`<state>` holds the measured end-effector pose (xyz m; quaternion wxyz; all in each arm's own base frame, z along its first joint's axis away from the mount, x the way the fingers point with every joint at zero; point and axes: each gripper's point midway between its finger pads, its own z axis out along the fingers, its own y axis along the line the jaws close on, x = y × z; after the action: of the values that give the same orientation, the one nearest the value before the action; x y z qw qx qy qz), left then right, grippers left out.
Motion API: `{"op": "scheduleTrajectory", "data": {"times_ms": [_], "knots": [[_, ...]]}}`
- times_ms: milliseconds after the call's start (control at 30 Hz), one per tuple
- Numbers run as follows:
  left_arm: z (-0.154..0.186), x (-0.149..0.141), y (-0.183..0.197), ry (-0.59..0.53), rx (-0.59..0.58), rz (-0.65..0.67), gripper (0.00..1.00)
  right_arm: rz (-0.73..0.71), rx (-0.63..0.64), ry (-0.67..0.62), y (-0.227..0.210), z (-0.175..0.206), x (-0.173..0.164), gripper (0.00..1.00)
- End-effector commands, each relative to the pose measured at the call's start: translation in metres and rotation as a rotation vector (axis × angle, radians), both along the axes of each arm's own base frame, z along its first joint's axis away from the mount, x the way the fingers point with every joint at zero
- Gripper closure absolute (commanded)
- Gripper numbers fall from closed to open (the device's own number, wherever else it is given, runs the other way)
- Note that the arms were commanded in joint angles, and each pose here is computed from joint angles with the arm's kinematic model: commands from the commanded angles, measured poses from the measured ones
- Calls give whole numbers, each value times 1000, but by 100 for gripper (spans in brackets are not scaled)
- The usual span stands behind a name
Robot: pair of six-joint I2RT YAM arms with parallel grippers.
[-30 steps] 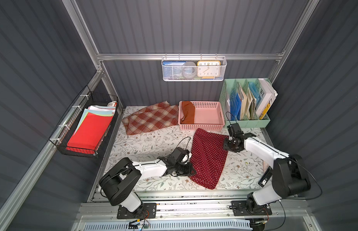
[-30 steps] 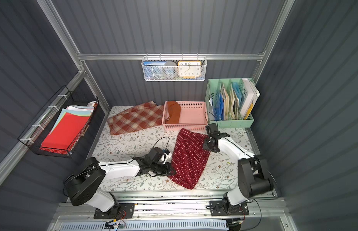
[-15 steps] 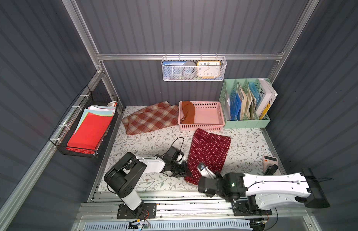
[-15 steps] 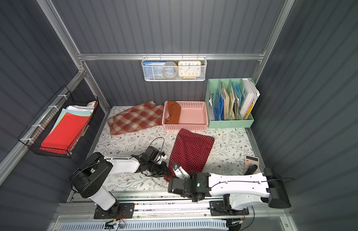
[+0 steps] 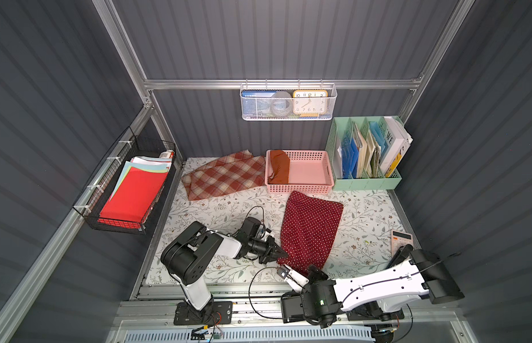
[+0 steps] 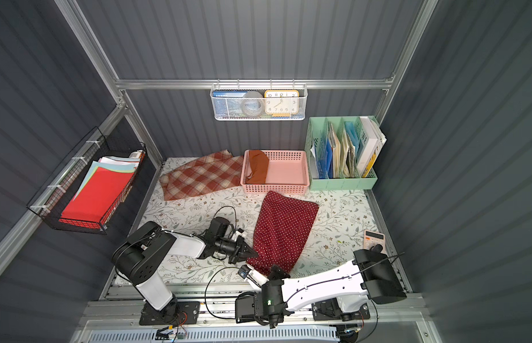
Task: Roll up the skirts
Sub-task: Roll the skirt at the center of the board.
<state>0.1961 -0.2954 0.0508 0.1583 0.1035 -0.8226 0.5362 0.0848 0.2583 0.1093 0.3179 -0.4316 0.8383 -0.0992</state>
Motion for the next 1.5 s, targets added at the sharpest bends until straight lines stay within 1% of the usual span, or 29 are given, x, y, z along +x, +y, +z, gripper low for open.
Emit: {"op": "scheduleTrajectory", "data": {"times_ms": [0, 67, 133, 167, 200, 267, 367, 433, 500, 567, 667, 733, 800, 900, 967, 1067, 1133, 1233, 1333, 1467], "knots": [[23, 6, -5, 37, -52, 18, 100, 37, -11, -9, -4, 1, 1, 7], [28, 9, -5, 40, -49, 29, 100, 60, -28, -2, -3, -3, -1, 7], [32, 11, -6, 42, -45, 32, 100, 70, -36, -25, -1, -3, 2, 6], [34, 12, -6, 41, -41, 33, 100, 71, -26, -38, 2, -2, 4, 2], [36, 12, -5, 40, -37, 32, 100, 79, -19, -49, 5, -2, 6, 1], [41, 15, -6, 28, -35, 30, 100, 92, -9, -41, 12, -5, 10, 1], [42, 15, -5, 22, -11, 20, 100, 69, -22, -82, 13, 1, 24, 1], [41, 13, -4, 27, -12, 18, 100, 69, -1, -66, 16, 0, 28, 1], [41, 13, -4, 30, -10, 19, 100, 99, 25, -64, 23, -3, 28, 1], [40, 13, -4, 30, -6, 15, 100, 90, 8, -88, 24, 1, 36, 1], [40, 13, -4, 30, -6, 13, 100, 84, -20, -30, 26, -5, 41, 1], [40, 12, -4, 30, -6, 9, 100, 98, -36, -49, 28, -8, 44, 1], [42, 12, -3, 26, -9, 7, 100, 112, -69, -33, 29, -14, 44, 1], [44, 12, -2, 22, -9, 4, 100, 100, -130, -32, 24, -25, 50, 1], [44, 13, -1, 17, -9, 7, 100, 85, -121, -41, 24, -27, 54, 1], [45, 13, 0, 16, -11, 12, 100, 79, -93, 0, 25, -37, 55, 1], [46, 13, 0, 17, -11, 14, 100, 57, -118, -17, 21, -41, 61, 1], [47, 13, 1, 17, -13, 16, 100, 51, -134, 1, 23, -47, 61, 1], [49, 14, 4, 12, -15, 22, 100, 3, -178, -35, 17, -46, 70, 1], [48, 15, 7, 15, -13, 31, 100, -37, -178, -23, 15, -51, 74, 1]]}}
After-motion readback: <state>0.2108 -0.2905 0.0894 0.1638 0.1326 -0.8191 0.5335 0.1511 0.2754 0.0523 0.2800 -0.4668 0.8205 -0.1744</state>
